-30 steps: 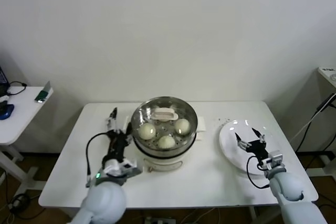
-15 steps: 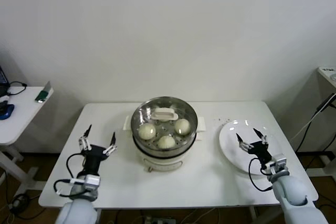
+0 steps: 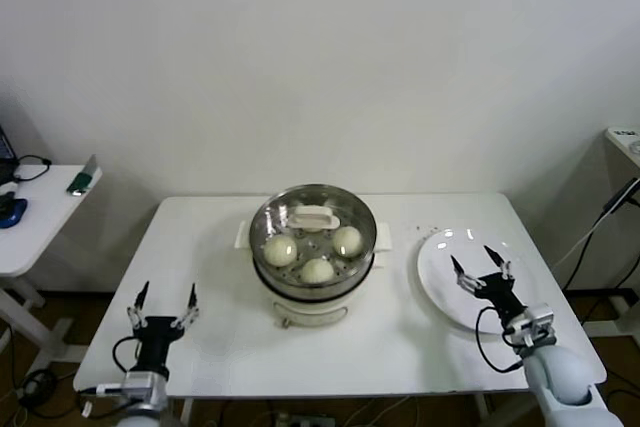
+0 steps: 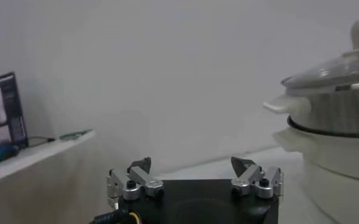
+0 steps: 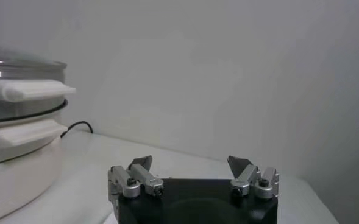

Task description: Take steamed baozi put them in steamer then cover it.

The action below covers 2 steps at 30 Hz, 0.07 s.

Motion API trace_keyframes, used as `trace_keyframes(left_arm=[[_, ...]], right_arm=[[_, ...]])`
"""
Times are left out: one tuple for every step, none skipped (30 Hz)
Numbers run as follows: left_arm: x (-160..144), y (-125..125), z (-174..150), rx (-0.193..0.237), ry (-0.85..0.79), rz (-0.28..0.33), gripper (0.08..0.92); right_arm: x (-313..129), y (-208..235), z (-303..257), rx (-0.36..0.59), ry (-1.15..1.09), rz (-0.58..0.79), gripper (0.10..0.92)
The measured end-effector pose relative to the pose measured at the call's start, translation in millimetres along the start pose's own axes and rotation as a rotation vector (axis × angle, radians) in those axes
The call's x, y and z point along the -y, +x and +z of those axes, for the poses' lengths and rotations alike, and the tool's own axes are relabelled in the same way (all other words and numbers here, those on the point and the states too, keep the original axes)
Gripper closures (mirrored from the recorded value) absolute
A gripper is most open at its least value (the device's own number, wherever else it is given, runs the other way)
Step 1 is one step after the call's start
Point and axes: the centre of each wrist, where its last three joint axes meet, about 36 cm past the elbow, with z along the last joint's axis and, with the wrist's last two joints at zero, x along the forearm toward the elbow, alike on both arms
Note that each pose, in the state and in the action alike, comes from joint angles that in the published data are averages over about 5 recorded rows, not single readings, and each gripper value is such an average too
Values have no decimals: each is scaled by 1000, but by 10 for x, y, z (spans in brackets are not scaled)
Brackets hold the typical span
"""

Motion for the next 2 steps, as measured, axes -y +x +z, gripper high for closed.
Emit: trace_keyframes(left_arm=[[-2, 7, 11, 0, 5, -2, 177], [-5, 12, 19, 0, 9, -4, 177]], right_arm=[[3, 6, -1, 2, -1, 1, 200], [6, 12, -1, 3, -1, 1, 200]])
